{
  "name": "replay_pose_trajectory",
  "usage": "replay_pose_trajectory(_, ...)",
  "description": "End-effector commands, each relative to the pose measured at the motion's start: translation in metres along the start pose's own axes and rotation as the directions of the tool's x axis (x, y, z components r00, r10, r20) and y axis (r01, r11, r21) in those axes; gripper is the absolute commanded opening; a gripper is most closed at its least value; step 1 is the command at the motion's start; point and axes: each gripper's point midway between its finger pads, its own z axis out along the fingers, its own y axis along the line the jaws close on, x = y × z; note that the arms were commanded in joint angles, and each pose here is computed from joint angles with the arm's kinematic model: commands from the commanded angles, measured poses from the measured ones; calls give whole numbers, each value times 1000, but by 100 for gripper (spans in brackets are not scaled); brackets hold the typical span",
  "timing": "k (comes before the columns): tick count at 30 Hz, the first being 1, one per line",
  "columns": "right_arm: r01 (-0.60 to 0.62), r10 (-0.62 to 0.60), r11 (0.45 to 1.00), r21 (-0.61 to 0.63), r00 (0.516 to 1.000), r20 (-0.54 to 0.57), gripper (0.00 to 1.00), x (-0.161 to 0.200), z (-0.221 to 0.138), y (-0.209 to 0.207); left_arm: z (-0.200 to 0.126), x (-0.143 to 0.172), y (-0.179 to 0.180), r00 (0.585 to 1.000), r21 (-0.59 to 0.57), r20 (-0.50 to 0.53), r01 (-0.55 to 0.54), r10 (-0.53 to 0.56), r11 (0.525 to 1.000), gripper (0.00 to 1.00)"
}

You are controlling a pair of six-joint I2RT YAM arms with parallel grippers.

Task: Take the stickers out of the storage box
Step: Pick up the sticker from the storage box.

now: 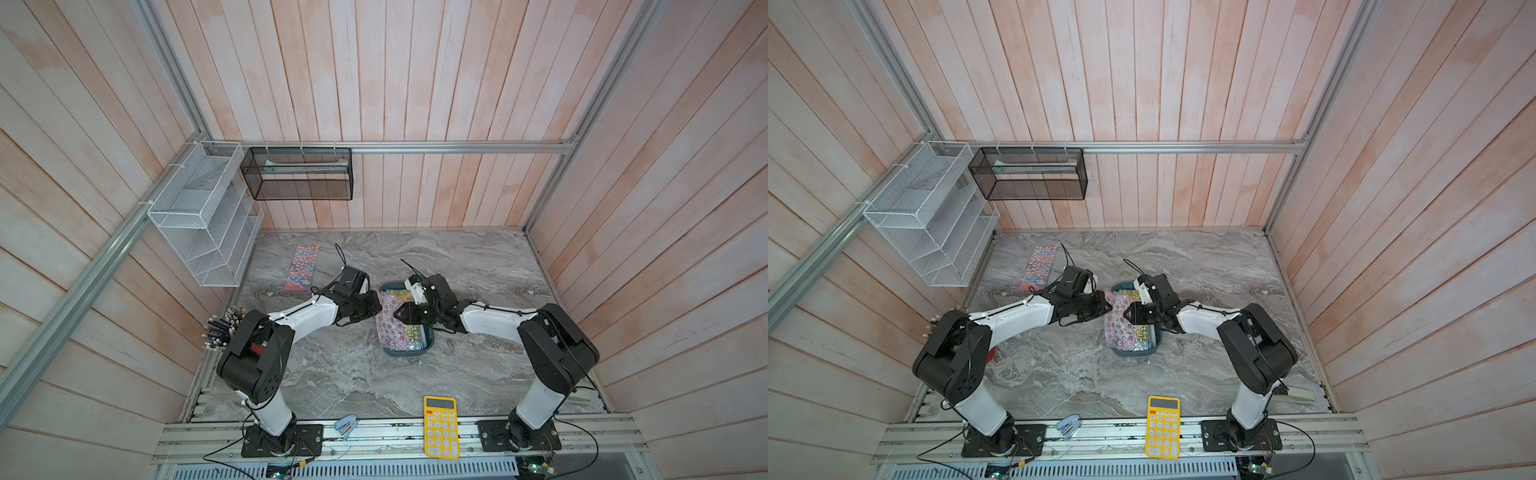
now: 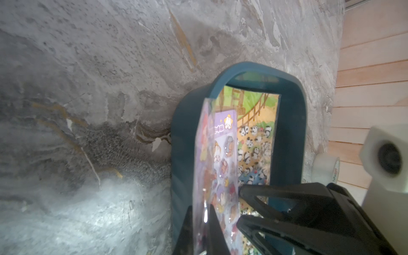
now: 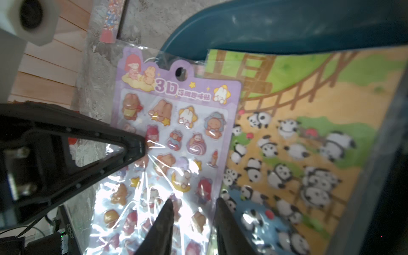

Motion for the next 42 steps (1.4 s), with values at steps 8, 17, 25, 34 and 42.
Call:
replay_pose_trajectory(8,-19,13,997,-70,997,-80,38,21,14,8,0,0,-7,1000,48,17,-2,1,999,0)
replay_pose_trajectory(17,-58,48,992,-115,995,-87,16,25,17,12,1,0,-12,1000,81,15,12,-13,997,14)
replay_pose_trajectory(25,-81,76,995,-56,994,-84,5,27,20,-4,-19,-9,-15,997,47,70,-18,15,999,45)
replay_pose_trajectory(34,-77,73,996,-52,994,-83,4,24,20,-4,-43,-12,-11,992,-14,121,-37,39,999,47)
replay_pose_trajectory(42,-70,66,996,-48,995,-75,4,22,17,-3,-36,-6,-18,992,-20,107,-72,73,997,18)
